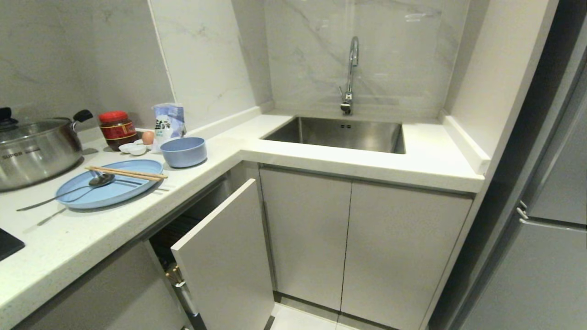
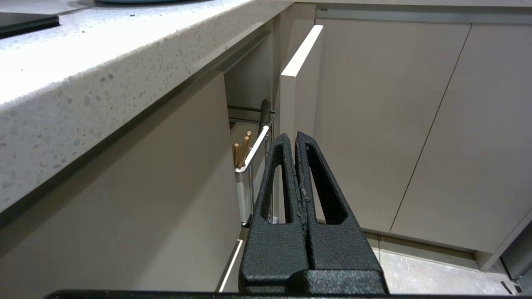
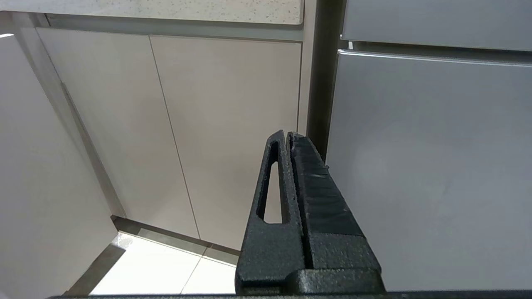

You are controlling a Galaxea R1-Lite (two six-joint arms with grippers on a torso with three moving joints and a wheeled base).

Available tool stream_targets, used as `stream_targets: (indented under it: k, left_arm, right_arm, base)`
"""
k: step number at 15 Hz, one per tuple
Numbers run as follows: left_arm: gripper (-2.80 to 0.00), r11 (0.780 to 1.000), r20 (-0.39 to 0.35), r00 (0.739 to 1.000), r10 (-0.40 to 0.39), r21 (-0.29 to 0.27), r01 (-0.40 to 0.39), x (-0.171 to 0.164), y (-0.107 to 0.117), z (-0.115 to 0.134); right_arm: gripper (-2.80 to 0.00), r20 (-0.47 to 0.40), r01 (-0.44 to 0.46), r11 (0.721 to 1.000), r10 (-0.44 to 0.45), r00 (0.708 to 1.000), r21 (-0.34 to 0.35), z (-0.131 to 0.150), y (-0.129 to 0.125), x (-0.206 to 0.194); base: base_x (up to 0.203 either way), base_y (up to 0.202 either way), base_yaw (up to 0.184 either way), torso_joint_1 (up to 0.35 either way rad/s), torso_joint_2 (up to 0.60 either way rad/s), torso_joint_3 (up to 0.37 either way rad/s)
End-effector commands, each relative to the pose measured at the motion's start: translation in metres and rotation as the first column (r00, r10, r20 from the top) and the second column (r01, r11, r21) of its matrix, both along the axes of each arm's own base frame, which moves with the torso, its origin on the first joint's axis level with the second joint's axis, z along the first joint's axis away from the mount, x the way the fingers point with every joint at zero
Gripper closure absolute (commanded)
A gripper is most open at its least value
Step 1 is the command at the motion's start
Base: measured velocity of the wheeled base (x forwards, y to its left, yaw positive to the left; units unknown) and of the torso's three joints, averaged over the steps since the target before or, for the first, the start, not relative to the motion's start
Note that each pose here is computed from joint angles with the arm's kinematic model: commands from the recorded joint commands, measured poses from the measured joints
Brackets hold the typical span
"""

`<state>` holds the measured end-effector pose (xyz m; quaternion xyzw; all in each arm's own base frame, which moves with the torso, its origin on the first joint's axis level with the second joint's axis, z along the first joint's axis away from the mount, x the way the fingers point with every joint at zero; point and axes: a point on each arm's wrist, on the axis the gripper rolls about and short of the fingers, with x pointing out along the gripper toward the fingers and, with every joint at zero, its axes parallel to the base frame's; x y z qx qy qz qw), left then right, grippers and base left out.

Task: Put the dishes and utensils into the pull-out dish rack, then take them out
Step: Open the cupboard

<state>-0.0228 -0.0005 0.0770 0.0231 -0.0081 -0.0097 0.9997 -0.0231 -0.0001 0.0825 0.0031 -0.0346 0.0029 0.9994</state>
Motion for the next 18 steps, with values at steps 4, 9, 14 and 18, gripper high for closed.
stream_targets:
  k: [4, 9, 14, 18]
  left_arm:
    - [0.00, 1.000, -0.010, 1.000, 0.000, 0.000, 0.000, 0.001, 0.000, -0.003]
    - [0.00, 1.000, -0.008, 1.000, 0.000, 0.000, 0.000, 0.001, 0.000, -0.002]
    - [0.00, 1.000, -0.008, 1.000, -0.001, 0.004, 0.001, 0.001, 0.000, -0.002]
    - [0.00, 1.000, 0.098, 0.995, 0.000, 0.003, 0.000, -0.013, 0.000, 0.035]
  right_arm:
    - [0.00, -0.022, -0.001, 1.000, 0.001, 1.000, 0.000, -0.006, 0.000, 0.002]
    - [0.00, -0.022, -0.001, 1.000, 0.001, 1.000, 0.000, -0.006, 0.000, 0.002]
    - [0.00, -0.021, -0.001, 1.000, 0.001, 1.000, 0.000, -0.006, 0.000, 0.002]
    - [0.00, -0.022, -0.001, 1.000, 0.001, 1.000, 0.000, -0.006, 0.000, 0.002]
  base:
    - [0.000, 0.000, 0.000, 0.000, 0.00, 0.000]
    - [0.000, 0.000, 0.000, 0.000, 0.00, 0.000]
    - [0.000, 0.000, 0.000, 0.000, 0.00, 0.000]
    - [0.000, 0.000, 0.000, 0.000, 0.00, 0.000]
